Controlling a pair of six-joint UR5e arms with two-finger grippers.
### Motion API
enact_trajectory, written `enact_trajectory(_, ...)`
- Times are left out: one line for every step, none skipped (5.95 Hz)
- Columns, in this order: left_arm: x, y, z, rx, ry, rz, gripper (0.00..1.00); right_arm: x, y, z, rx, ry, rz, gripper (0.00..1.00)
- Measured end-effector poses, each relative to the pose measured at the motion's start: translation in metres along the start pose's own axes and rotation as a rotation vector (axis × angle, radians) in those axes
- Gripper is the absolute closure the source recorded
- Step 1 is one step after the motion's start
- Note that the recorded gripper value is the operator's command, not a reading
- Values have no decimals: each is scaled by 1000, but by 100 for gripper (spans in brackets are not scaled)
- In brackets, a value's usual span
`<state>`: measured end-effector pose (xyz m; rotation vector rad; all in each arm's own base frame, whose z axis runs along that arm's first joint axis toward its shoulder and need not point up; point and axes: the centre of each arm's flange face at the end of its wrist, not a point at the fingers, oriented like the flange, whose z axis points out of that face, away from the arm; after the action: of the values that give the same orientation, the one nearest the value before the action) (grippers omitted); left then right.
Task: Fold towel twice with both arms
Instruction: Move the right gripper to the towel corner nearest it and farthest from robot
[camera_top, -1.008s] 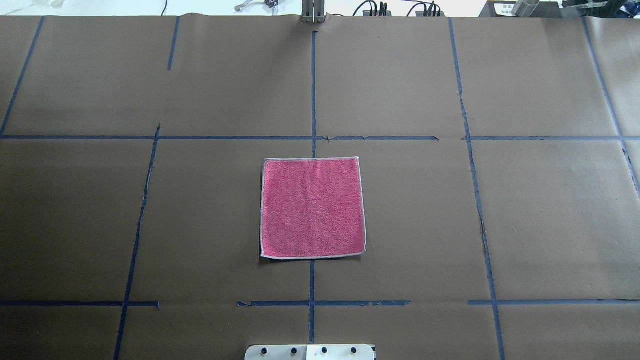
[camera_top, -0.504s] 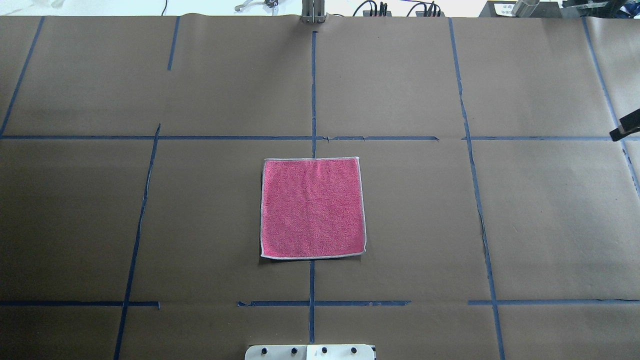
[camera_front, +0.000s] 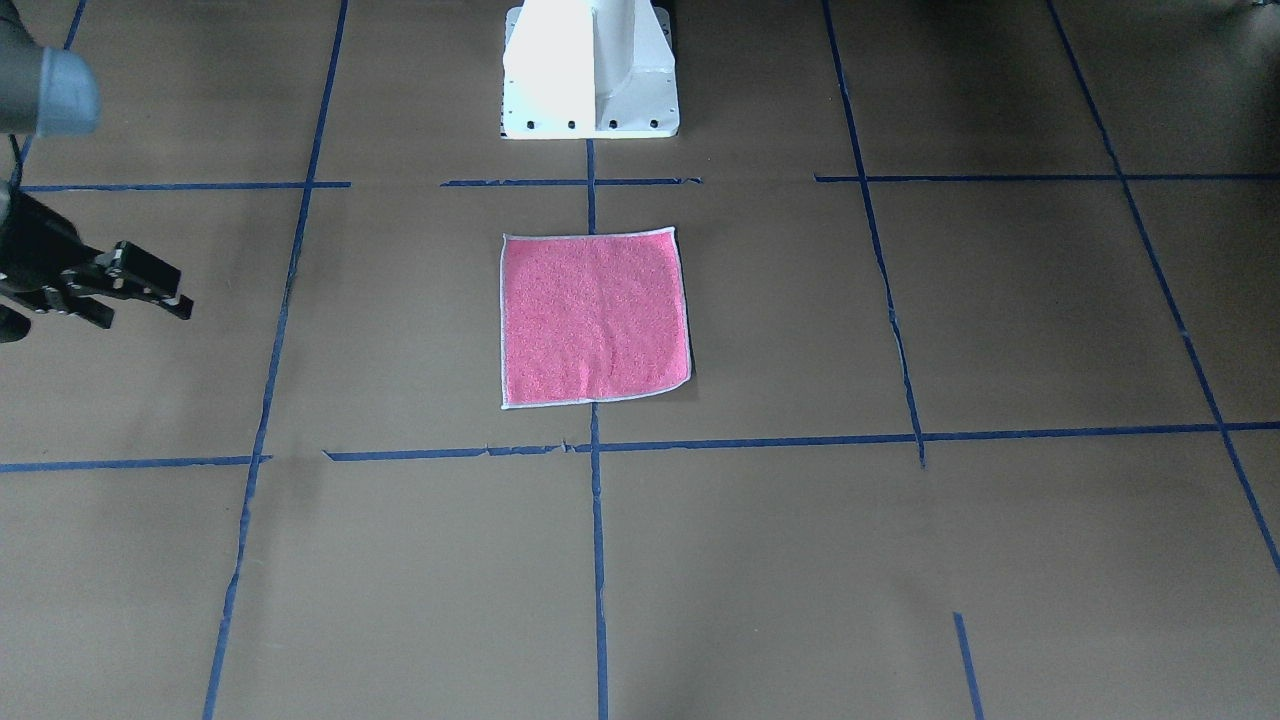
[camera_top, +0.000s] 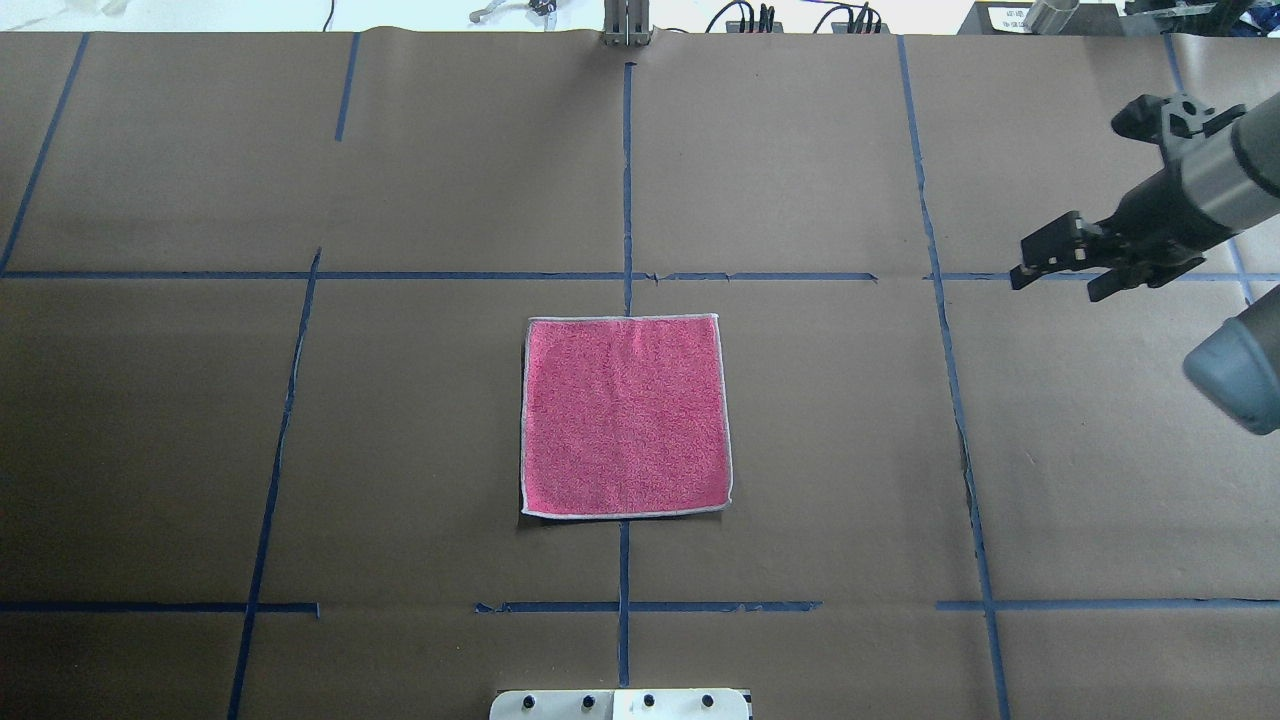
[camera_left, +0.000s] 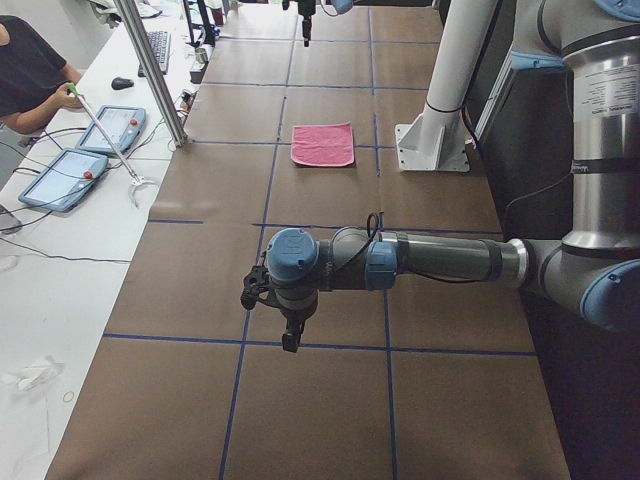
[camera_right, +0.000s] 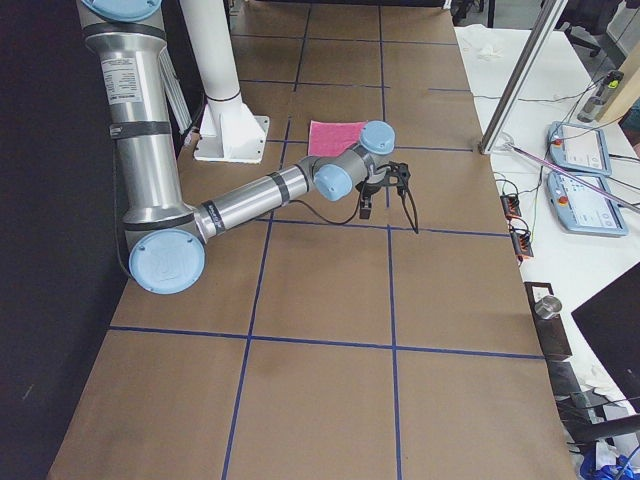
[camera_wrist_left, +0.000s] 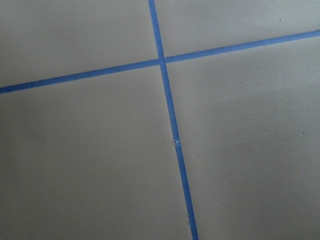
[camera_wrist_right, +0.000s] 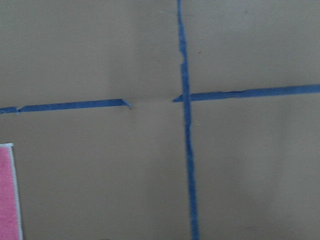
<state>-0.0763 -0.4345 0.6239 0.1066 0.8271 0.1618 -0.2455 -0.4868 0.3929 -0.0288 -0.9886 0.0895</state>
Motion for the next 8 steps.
enact_trajectory(13, -7, 5, 0, 7, -3, 0, -66, 35, 24, 6, -10, 70, 1)
enact_trajectory(27, -14, 15, -7, 16, 2, 0, -122, 73, 54, 14, -13, 130, 2)
enact_trajectory(43, -20, 28, -15, 22, -3, 0, -169, 114, 90, 25, -3, 180, 3)
enact_trajectory(57, -25, 38, -17, 28, -16, 0, -200, 145, 123, 26, 19, 222, 6)
enact_trajectory(66, -29, 42, -8, 31, -33, 0, -222, 169, 150, 37, 52, 245, 10)
enact_trajectory(71, -31, 43, 1, 36, -46, 0, -232, 190, 172, 63, 85, 245, 11)
enact_trajectory(73, -32, 42, 6, 41, -52, 0, -233, 201, 187, 82, 111, 243, 22)
enact_trajectory(75, -32, 42, 8, 43, -53, 0, -235, 202, 198, 99, 126, 260, 34)
